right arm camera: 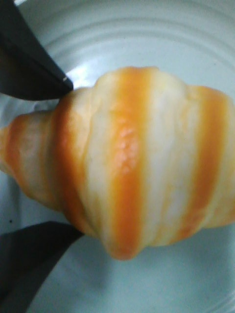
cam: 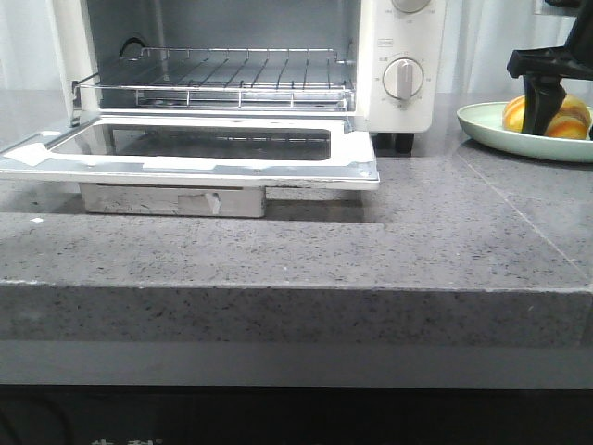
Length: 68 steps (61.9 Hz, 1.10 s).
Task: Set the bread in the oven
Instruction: 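Close the right gripper on the croissant and lift it off the plate, then carry the croissant with the right gripper into the open oven above the rack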
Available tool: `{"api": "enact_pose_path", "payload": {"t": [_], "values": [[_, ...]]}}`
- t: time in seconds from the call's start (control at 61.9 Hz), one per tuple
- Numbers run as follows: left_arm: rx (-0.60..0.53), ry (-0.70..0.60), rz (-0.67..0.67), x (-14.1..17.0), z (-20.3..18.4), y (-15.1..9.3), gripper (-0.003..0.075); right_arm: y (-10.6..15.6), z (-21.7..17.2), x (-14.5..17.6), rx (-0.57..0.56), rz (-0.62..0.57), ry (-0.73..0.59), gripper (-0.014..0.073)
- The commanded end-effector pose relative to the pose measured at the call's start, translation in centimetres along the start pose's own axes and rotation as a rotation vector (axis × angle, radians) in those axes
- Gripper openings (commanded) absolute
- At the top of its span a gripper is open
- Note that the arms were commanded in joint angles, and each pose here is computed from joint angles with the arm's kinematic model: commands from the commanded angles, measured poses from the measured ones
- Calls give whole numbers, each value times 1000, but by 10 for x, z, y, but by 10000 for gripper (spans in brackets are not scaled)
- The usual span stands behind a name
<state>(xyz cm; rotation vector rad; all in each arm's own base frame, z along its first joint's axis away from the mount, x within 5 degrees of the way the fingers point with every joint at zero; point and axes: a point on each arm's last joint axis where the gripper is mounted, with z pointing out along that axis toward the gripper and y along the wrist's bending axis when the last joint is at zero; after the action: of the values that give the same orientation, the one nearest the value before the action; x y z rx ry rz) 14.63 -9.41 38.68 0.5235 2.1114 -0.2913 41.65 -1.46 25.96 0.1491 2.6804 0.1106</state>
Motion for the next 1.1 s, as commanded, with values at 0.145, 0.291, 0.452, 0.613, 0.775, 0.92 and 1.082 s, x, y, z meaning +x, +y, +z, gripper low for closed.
{"api": "enact_pose_path", "payload": {"t": [0.145, 0.291, 0.452, 0.613, 0.775, 0.92, 1.082], "values": [[14, -106, -5, -13, -10, -1, -18, 1, -31, -13, -10, 3, -118, 129], [15, -109, -5, -13, -10, -1, -18, 2, -40, -13, -15, 4, -123, 57], [15, -111, -5, -13, -10, -1, -18, 5, -65, -11, -32, 8, -159, 55], [15, -111, -5, -13, -10, -1, -18, 8, -103, -2, -45, 2, -177, 55], [15, -111, -5, -13, -10, -1, -18, 11, -132, 11, -55, -2, -163, 55], [15, -111, -5, -13, -10, -1, -18, 14, -153, 32, -84, 6, -190, 55], [15, -111, -5, -13, -10, -1, -18, 19, -164, 68, -147, 33, -169, 55]]}}
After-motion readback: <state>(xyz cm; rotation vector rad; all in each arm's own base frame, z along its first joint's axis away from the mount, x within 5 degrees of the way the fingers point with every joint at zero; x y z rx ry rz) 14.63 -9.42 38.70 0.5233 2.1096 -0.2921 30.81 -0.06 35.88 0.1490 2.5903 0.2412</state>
